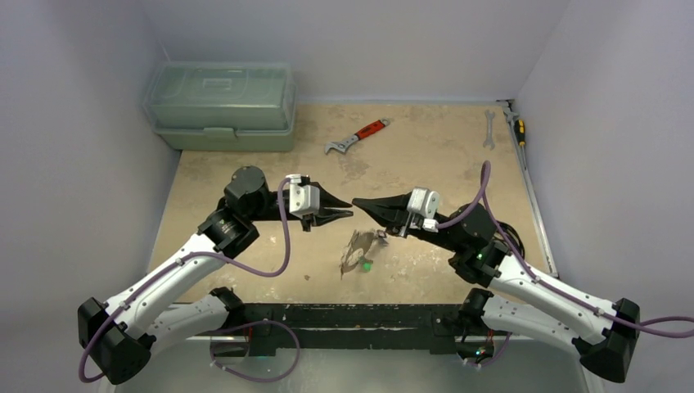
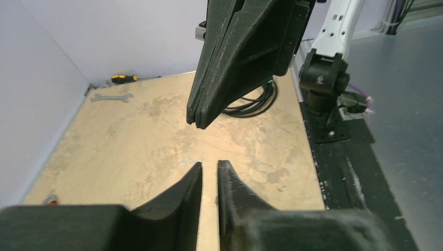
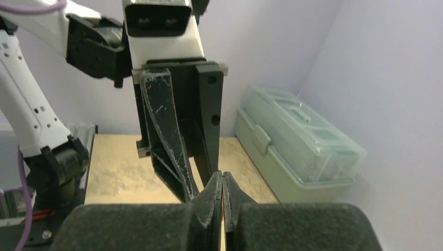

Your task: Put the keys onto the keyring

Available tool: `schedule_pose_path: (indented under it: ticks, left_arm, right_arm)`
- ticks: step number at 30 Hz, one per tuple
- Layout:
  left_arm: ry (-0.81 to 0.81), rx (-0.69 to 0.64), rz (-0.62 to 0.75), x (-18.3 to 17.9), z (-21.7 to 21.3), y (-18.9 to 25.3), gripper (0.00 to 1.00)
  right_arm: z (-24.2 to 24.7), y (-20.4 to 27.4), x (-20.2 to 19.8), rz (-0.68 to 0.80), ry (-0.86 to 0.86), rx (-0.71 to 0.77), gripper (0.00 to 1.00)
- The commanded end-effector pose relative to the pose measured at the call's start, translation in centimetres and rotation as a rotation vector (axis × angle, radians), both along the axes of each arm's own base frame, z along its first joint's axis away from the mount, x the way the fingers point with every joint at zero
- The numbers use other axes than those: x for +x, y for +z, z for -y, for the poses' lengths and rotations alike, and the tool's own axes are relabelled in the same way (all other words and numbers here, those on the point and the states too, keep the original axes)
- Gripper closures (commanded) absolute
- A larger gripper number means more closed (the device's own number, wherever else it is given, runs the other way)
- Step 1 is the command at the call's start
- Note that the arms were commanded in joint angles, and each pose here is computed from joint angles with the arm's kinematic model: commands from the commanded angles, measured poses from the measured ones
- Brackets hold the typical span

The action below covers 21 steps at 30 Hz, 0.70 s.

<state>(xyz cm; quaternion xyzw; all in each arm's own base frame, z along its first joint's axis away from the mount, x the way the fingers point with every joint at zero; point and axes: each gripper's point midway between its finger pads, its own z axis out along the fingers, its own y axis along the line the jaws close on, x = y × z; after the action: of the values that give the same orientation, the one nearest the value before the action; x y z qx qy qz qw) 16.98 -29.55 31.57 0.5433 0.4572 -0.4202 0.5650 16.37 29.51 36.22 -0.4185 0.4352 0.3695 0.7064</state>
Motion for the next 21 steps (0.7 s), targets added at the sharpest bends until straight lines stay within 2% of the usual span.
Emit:
schedule_pose_path:
  ticks: [1,2,4,6,8,10,14,16,19,21]
  left_arm:
    - [-0.018,-0.026,0.013,-0.2,0.1,1.0,0.75]
    - [-0.017,-0.028,0.016,-0.3,0.0,1.0,0.73]
    - [-0.006,-0.028,0.027,-0.2,-0.1,1.2,0.88]
    - [0.043,-0.024,0.032,0.6,-0.3,1.1,0.93]
    - [0.117,-0.013,0.042,1.8,-0.7,1.0,0.87]
    - [0.21,-0.013,0.058,3.3,-1.3,1.1,0.86]
    - [0.457,-0.025,0.075,7.0,-3.4,1.4,0.77]
    - [0.563,-0.016,0.075,8.5,-4.5,1.2,0.71]
    - [0.72,-0.003,0.046,10.8,-6.1,0.6,0.59]
    - [0.846,-0.001,-0.006,12.4,-7.4,0.0,0.51]
  right_arm:
    - [0.3,2.7,-0.8,0.032,0.025,0.113,1.0]
    - [0.3,2.6,-0.8,0.031,0.029,0.109,1.0]
    - [0.3,2.4,-0.8,0.025,0.028,0.107,1.0]
    - [0.5,2.1,-0.3,0.006,-0.002,0.101,1.0]
    - [1.0,1.4,0.6,-0.025,-0.061,0.095,1.0]
    - [1.4,0.3,1.9,-0.087,-0.131,0.076,1.0]
    - [1.2,-4.8,4.6,-0.293,-0.259,-0.046,0.98]
    - [1.1,-7.2,5.4,-0.388,-0.309,-0.102,0.88]
    - [0.3,-10.3,5.7,-0.511,-0.321,-0.167,0.64]
    - [-0.3,-11.8,6.0,-0.577,-0.33,-0.199,0.53]
